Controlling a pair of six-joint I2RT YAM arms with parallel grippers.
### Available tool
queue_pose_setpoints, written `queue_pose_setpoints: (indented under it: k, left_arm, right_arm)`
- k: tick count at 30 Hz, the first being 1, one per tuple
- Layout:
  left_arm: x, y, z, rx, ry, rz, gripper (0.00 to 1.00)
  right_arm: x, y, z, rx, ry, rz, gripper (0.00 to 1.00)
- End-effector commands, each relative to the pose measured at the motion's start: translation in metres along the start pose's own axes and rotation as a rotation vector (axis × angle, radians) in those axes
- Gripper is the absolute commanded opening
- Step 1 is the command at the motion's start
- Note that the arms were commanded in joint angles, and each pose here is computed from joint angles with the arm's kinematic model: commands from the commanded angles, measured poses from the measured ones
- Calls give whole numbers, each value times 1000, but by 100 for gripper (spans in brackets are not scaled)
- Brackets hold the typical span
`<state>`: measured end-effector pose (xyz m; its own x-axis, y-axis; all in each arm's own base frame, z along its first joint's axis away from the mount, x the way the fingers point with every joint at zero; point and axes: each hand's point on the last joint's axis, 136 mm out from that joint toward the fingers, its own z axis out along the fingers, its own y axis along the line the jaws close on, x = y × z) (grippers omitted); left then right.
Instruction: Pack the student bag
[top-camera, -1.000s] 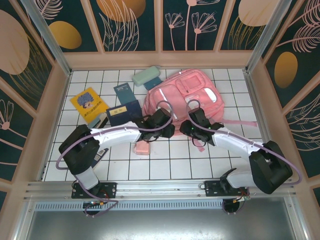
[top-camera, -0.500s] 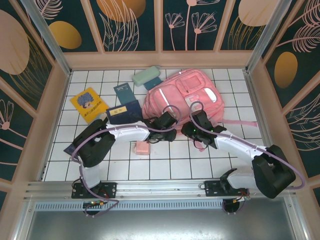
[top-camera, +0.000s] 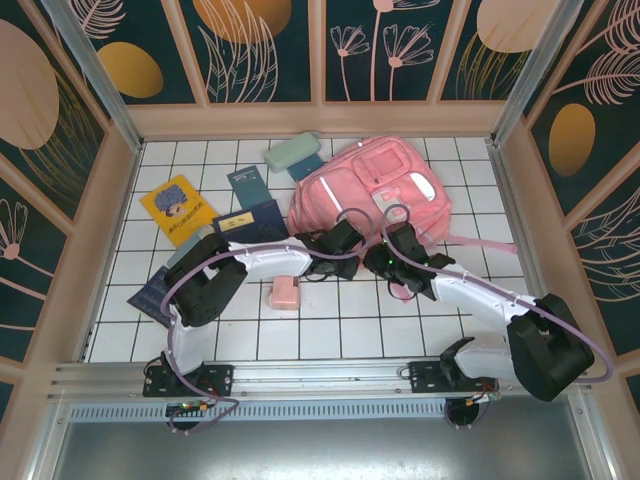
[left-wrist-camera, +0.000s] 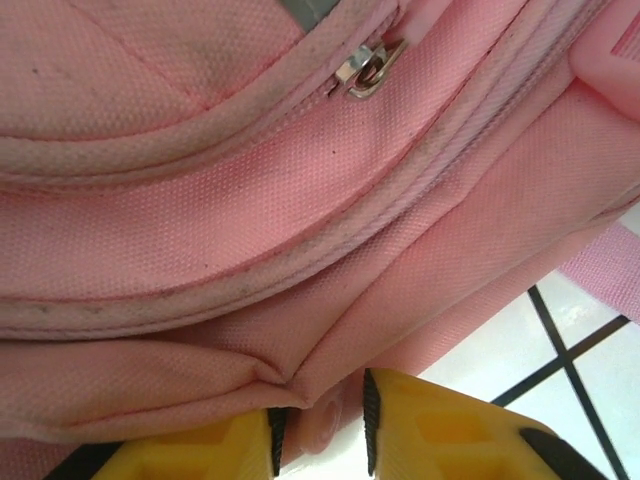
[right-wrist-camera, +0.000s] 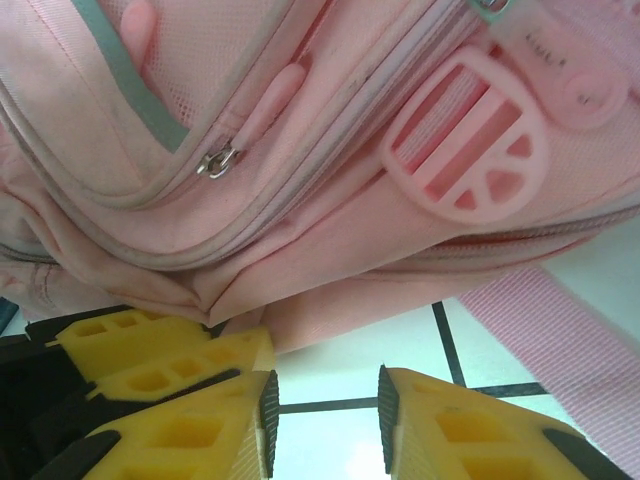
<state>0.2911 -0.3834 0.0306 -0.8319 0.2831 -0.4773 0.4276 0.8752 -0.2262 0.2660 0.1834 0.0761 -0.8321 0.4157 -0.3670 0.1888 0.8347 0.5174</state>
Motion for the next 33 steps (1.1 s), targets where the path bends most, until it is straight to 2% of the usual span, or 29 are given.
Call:
queue_pose_setpoints:
  k: [1, 3, 6, 9, 12, 20, 25, 29, 33]
  left_arm:
    - [-5, 2, 8, -29, -2, 20, 23]
    - [-6, 1, 10, -28, 0, 16, 8]
    - [-7, 3, 9, -38, -5, 4, 0]
    - [-9, 4, 0, -40, -23, -13, 0]
    - [-11, 4, -9, -31, -38, -28, 0]
    - [-9, -5, -25, 36, -43, -45, 0]
    - [-13, -13, -36, 78, -55, -41, 0]
    - [-12, -14, -39, 88, -52, -36, 0]
    - [-10, -12, -38, 81, -45, -47, 0]
  right_arm:
    - [0, 0, -3, -22, -8, 38, 35]
    - [1, -2, -2, -17, -8, 49, 35]
    - [1, -4, -1, -16, -11, 65, 35]
    - [-1, -8, 1, -5, -18, 106, 39]
    - [-4, -10, 5, -24, -23, 174, 49]
    - [-24, 0, 12, -192, -44, 366, 66]
    - [-32, 3, 23, -223, -30, 419, 67]
    - [-38, 2, 31, -208, -29, 430, 55]
    - [-41, -10, 35, -165, -42, 451, 27]
